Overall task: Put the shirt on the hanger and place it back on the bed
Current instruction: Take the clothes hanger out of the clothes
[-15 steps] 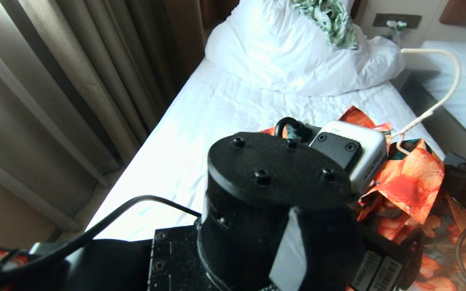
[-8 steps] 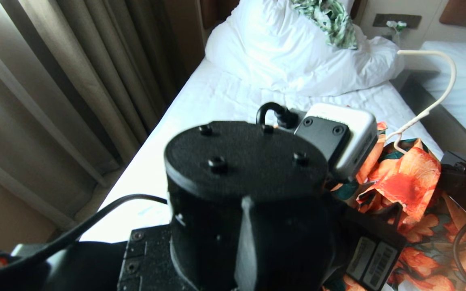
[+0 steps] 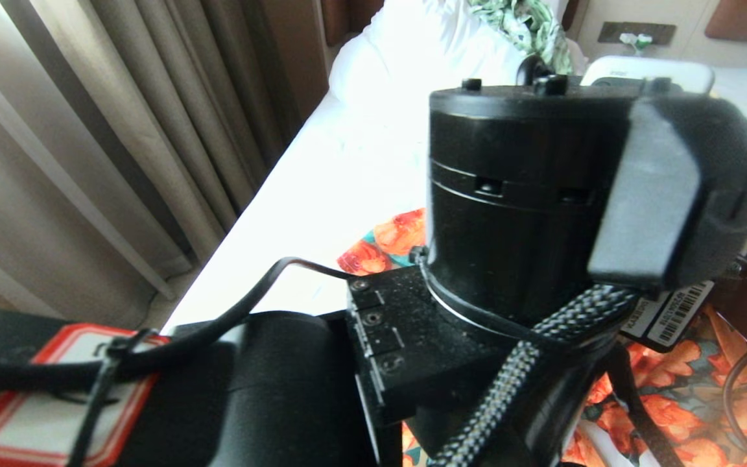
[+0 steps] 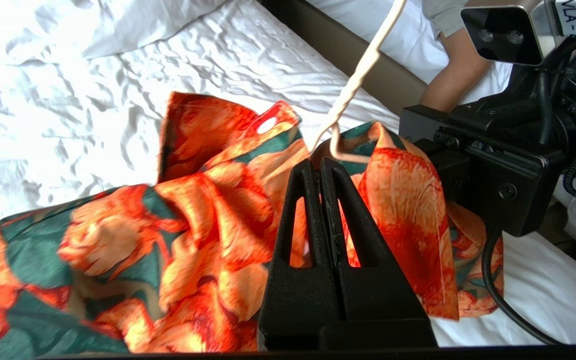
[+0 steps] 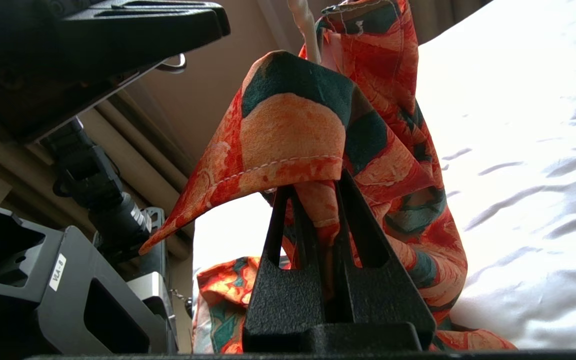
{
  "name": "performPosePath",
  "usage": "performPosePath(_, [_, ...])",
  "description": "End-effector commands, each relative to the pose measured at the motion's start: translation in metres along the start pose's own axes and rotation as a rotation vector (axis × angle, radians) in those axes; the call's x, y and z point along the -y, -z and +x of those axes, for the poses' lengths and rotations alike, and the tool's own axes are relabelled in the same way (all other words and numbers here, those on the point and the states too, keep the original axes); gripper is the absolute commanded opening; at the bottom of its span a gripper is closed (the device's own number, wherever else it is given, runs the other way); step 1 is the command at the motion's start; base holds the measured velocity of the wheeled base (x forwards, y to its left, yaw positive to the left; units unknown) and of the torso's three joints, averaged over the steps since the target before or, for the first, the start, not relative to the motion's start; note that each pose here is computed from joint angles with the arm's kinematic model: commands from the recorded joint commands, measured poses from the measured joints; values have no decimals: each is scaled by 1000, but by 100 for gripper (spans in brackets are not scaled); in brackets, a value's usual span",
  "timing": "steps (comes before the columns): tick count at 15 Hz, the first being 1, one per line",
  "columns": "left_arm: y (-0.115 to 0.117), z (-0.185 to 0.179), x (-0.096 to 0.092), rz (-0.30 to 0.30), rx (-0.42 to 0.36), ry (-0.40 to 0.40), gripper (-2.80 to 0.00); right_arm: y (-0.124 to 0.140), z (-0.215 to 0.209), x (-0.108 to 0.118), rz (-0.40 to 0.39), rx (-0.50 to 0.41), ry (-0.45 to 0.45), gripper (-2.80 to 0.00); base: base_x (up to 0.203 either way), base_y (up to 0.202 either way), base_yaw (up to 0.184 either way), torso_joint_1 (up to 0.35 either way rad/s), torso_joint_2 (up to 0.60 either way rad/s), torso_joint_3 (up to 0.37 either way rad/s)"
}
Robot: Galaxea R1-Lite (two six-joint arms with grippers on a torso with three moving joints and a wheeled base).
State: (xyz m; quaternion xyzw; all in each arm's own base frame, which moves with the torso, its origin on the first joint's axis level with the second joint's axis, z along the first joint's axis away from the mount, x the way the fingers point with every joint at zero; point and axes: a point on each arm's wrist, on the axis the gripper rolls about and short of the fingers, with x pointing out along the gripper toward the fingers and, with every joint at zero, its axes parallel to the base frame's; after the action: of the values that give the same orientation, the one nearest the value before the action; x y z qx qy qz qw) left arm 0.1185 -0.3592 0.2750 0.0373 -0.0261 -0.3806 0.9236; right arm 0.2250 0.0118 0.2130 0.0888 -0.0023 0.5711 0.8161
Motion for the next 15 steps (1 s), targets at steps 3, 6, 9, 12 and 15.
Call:
performPosePath(3, [2, 15, 9, 32, 12, -7, 0, -1, 0, 1, -4, 0, -2, -280, 0, 0, 0, 0, 0, 0])
performPosePath(6, [-2, 16, 9, 43, 22, -11, 0, 0, 0, 2, -3, 0, -2, -280, 0, 0, 0, 0, 0, 0])
performPosePath(9, [2, 24, 12, 69, 20, -14, 0, -2, 0, -1, -10, 2, -5, -280, 0, 0, 0, 0, 0, 0])
performPosePath(12, [4, 37, 4, 101, 12, -41, 0, -2, 0, -1, -10, 2, -6, -280, 0, 0, 0, 0, 0, 0])
performPosePath(15, [-1, 43, 4, 96, 27, -46, 0, -2, 1, -2, -9, 1, -11, -280, 0, 0, 0, 0, 0, 0])
